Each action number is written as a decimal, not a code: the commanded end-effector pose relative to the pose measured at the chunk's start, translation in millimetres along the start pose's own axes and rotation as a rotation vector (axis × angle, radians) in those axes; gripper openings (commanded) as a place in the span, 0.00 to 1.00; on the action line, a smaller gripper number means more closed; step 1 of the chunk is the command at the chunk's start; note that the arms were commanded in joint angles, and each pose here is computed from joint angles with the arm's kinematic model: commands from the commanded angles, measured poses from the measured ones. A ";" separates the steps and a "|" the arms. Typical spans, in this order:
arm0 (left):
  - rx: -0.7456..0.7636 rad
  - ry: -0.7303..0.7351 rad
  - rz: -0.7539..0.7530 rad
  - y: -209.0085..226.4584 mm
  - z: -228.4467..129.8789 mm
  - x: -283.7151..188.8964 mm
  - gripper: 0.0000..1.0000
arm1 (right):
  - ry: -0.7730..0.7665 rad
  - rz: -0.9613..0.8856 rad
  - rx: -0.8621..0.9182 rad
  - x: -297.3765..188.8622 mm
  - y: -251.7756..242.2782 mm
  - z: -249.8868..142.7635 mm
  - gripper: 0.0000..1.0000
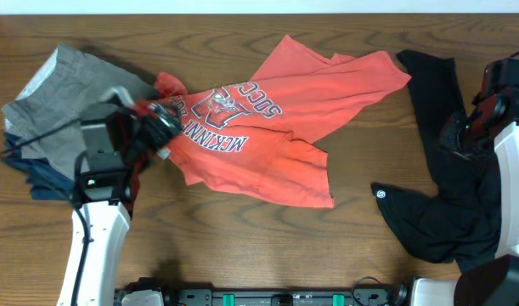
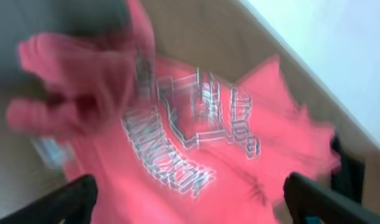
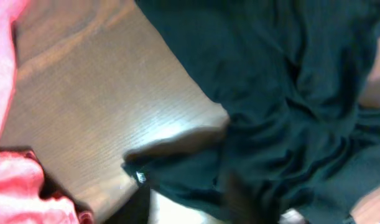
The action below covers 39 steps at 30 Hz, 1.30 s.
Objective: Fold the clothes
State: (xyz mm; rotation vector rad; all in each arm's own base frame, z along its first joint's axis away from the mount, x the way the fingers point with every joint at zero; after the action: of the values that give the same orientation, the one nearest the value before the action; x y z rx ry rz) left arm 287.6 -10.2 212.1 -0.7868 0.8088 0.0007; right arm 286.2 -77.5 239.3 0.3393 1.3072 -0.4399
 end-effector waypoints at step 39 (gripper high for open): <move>0.224 0.794 0.056 -44.1 -247.7 122.7 0.19 | -0.252 -0.133 -0.006 242.6 -27.3 64.2 0.08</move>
State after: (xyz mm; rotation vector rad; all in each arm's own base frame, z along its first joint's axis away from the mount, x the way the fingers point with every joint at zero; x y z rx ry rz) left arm 237.7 -236.5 70.5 -0.5522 1.4707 -0.4299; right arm 415.7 -113.4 61.2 0.2160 0.9362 -0.2392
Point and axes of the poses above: each gripper's point midway between its finger pads, its own x axis out along the fingers, its own y axis along the line the jaws close on, z = x × y, the point moved 8 cm from there along -x, back along the fingers, and after that the axes turned 3 degrees about -x, right-handed, at the moved point
